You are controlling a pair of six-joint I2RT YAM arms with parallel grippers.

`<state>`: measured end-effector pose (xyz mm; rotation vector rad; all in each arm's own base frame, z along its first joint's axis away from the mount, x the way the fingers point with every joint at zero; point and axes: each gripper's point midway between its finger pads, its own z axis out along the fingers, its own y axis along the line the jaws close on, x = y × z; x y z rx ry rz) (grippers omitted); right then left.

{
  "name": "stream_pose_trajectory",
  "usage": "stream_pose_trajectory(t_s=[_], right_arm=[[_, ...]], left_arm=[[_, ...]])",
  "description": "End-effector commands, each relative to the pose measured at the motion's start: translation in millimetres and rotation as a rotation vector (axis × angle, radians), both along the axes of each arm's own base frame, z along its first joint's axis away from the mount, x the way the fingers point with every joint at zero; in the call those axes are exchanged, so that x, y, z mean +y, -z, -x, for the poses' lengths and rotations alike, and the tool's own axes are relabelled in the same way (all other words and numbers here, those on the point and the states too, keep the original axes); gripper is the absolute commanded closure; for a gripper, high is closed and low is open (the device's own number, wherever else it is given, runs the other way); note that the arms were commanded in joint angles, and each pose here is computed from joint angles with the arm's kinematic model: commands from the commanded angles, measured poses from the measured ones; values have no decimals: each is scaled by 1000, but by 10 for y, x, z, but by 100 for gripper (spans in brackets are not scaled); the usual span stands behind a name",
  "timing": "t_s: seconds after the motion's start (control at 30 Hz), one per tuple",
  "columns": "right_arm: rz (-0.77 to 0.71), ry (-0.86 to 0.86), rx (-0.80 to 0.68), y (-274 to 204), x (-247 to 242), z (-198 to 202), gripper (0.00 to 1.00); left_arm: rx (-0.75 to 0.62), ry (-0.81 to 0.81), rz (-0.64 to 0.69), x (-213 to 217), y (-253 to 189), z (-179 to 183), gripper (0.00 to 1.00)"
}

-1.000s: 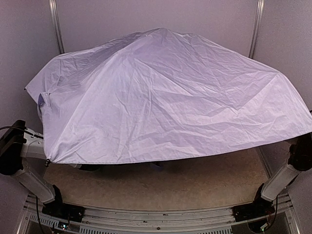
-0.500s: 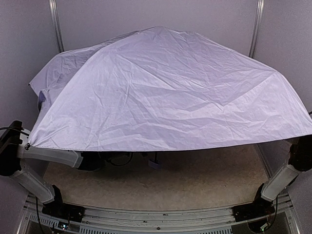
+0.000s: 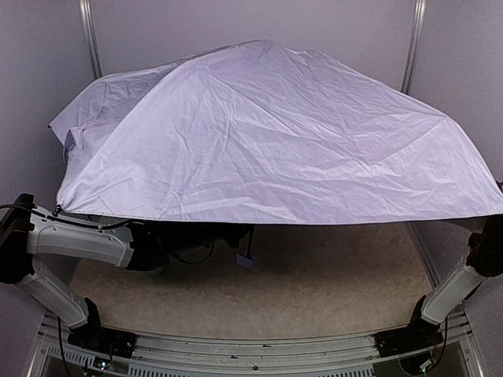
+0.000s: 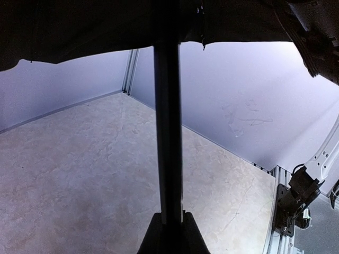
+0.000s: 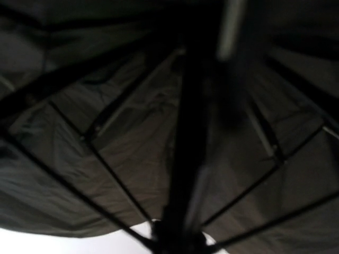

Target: Put away the umbrella

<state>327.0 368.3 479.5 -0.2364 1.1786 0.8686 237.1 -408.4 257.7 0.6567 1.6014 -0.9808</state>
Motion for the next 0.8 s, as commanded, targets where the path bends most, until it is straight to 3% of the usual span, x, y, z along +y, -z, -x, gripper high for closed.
stream_pose_trajectory(t_s=[0.0,0.17,0.43,0.6,0.77], right_arm=[[-25,3,-13,-180,-80,58,87],[92,-79,37,51,216,45,92],[376,-286,183,1058,943,266,91],[413,-358,290,1558,1113,373,91],[424,-368,343,1833,1096,441,92]], left_arm=[[-131,-10,133,45,-658,1,100],[-201,2,194,152,-1070,-73,100],[-386,-50,335,569,-1907,-203,100],[-508,-36,404,702,-2347,-36,100],[-555,-60,426,854,-2516,-1,100]])
